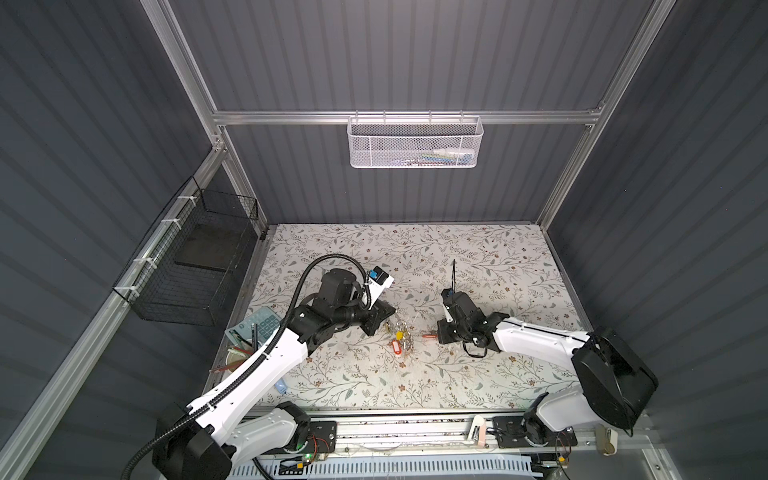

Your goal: Put the keys on the keyring

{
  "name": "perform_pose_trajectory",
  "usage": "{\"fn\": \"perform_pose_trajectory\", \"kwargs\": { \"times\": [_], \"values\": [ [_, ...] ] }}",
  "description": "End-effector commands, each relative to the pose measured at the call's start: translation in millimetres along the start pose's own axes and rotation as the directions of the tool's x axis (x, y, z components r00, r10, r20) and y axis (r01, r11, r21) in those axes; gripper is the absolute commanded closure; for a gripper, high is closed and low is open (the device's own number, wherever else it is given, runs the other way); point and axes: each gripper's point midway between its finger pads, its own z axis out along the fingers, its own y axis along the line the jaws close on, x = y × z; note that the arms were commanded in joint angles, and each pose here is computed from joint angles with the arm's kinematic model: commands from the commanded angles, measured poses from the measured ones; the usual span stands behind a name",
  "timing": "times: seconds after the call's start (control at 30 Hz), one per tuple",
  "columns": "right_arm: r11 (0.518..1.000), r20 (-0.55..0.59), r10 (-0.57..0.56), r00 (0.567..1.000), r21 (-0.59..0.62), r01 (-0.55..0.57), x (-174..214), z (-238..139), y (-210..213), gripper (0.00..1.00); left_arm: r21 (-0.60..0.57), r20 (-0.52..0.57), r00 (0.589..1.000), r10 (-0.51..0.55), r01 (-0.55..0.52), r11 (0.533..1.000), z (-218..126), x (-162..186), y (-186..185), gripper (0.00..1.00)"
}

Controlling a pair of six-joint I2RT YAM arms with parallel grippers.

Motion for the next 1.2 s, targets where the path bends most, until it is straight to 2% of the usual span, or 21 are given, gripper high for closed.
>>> {"fn": "perform_pose_trajectory", "kwargs": {
  "times": [0.0,0.13,0.43,0.8,1.0,1.17],
  "values": [
    [1.000,-0.016,0.027,1.000,-0.014,-0.027,5,6,-1,1.00,0.032,0.050,0.998,0.047,-0.049,0.998,-6,-11,-10,1.00],
    [0.999,-0.016,0.031,0.999,-0.023,-0.032,7,7,-1,1.00,0.035,0.046,0.998,0.047,-0.049,0.998,-5,-11,-10,1.00],
    [0.998,-0.016,0.038,0.999,-0.054,-0.039,6,7,3,0.88,0.036,0.044,0.998,0.046,-0.048,0.998,-5,-10,-10,1.00],
    [0.998,-0.042,0.040,0.998,-0.046,-0.042,12,10,2,0.80,0.037,0.049,0.998,0.049,-0.050,0.998,-6,-12,-10,1.00],
    [0.998,-0.014,0.059,0.998,-0.038,-0.059,9,2,-1,0.71,0.044,0.047,0.998,0.046,-0.048,0.998,-6,-11,-12,1.00],
    [0.989,-0.027,0.118,0.993,-0.087,-0.120,13,-1,4,0.63,0.045,0.047,0.998,0.046,-0.048,0.998,-5,-11,-12,1.00]
  ]
}}
